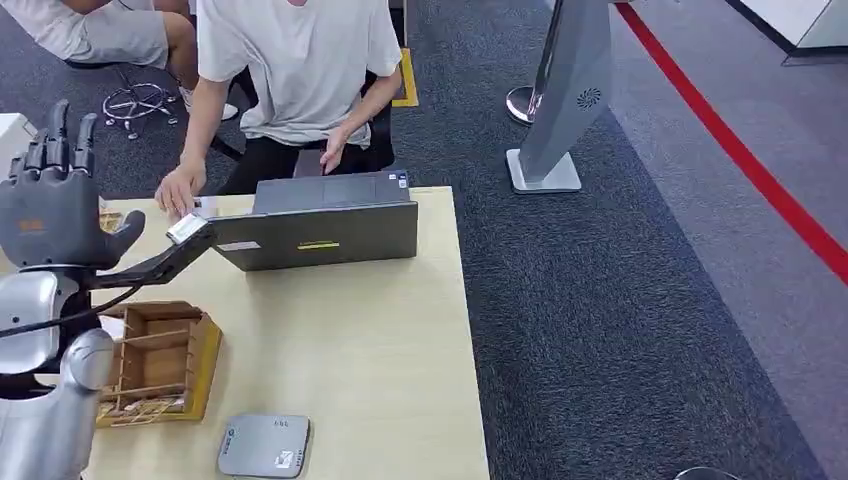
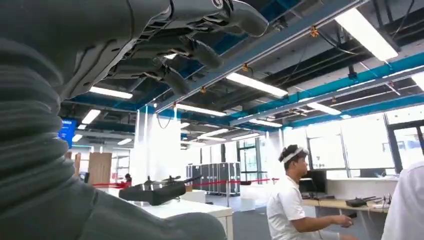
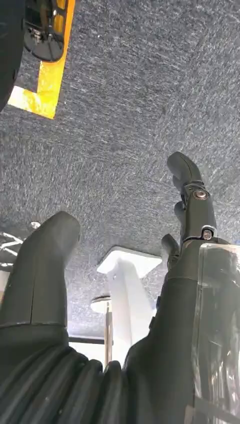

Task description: Pass the card to the sensor for recognition and then transmit it.

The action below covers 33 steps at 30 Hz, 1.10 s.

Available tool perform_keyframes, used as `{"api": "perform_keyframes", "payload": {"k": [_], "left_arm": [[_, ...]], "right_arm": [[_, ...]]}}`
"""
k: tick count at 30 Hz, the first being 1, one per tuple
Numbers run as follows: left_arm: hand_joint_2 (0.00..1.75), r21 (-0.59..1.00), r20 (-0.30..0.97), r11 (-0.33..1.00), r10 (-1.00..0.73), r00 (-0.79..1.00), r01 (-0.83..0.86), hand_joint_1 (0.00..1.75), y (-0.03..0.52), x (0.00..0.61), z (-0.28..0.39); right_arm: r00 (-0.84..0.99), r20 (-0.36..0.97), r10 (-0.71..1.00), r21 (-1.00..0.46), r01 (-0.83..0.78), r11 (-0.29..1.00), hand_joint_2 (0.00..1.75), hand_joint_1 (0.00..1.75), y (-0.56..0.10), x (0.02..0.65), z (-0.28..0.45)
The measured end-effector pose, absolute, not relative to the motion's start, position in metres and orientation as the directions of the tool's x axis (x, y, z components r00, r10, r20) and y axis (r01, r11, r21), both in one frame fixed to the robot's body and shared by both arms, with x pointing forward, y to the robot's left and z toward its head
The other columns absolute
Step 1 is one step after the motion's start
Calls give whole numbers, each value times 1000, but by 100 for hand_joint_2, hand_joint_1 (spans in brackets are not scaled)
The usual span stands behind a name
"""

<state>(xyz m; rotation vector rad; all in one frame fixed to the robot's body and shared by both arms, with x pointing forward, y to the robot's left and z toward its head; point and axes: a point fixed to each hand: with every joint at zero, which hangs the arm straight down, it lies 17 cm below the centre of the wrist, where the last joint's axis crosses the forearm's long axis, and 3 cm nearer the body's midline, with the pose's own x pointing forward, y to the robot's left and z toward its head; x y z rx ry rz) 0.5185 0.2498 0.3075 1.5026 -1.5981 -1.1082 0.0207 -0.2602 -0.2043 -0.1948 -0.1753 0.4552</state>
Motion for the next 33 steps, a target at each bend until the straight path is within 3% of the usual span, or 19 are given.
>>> {"api": "perform_keyframes", "payload": {"k": [5, 16, 33], "left_arm": [[175, 934, -30, 38, -982, -185, -355, 0, 230, 487, 293], [175, 980, 71, 120, -956, -285, -158, 0, 225, 328, 188], [175, 979, 173, 154, -975, -138, 136, 0, 243, 265, 110]], "right_arm": [[910, 108, 401, -226, -371, 901, 175, 0, -261, 15, -199], [936, 88, 341, -252, -310, 917, 175, 0, -262, 11, -178], [933, 94, 348, -281, -311, 908, 175, 0, -269, 25, -170]]}}
